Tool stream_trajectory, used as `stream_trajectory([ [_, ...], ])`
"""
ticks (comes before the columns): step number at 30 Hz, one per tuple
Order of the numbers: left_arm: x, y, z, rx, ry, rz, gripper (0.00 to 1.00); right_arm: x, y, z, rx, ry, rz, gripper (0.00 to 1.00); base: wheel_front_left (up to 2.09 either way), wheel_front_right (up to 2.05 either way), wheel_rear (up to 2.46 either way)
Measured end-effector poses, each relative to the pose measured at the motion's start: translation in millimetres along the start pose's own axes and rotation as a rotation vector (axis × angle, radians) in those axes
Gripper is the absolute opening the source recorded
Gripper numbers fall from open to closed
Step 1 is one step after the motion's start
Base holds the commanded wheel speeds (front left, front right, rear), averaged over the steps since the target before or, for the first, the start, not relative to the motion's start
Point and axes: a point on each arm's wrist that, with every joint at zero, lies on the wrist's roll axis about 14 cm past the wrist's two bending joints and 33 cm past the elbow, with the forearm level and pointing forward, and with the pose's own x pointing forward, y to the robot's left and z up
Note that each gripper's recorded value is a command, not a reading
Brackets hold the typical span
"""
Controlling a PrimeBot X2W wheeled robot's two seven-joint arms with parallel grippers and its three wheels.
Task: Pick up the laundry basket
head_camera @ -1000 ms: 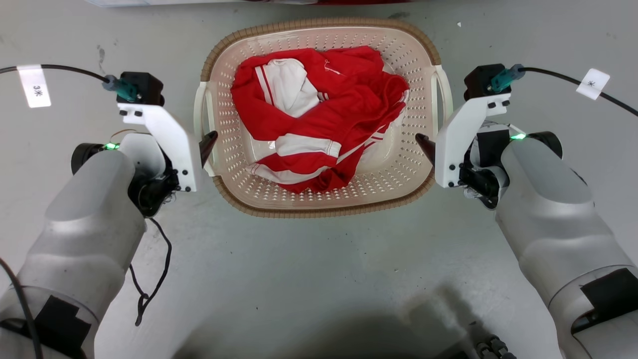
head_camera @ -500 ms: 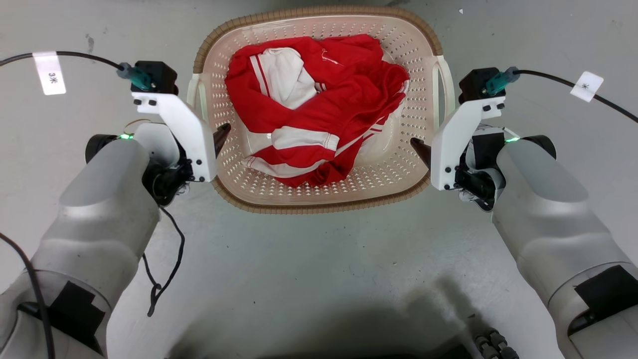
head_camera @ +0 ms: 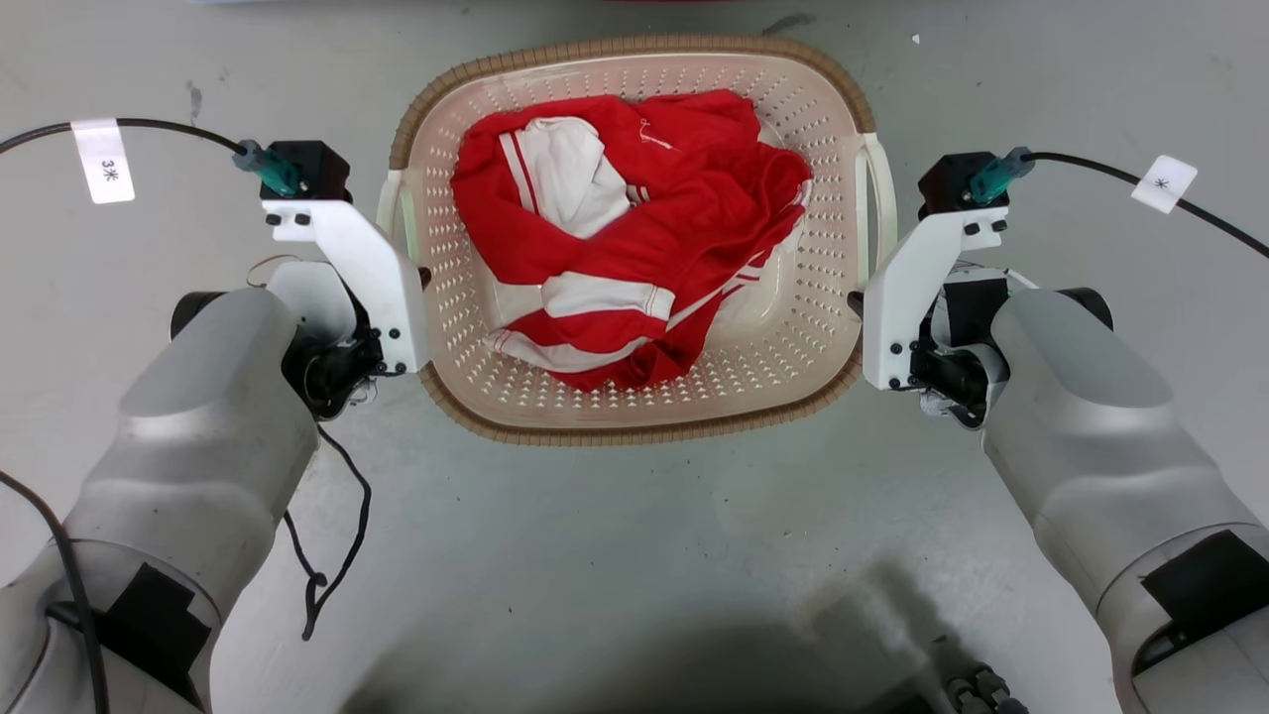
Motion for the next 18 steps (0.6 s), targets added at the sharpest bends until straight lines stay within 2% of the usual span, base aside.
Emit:
stream_trajectory([
  [9, -16, -9, -3, -0.019, 0.031, 0.006, 0.00, -19, 5, -3, -0.015, 0.049, 0.003, 0.00, 0.00, 0.00, 0.00],
  [18, -51, -26, -18, -0.040, 0.097, 0.002, 0.00, -56, 14, -16, -0.019, 0.130, 0.003, 0.00, 0.00, 0.00, 0.00],
])
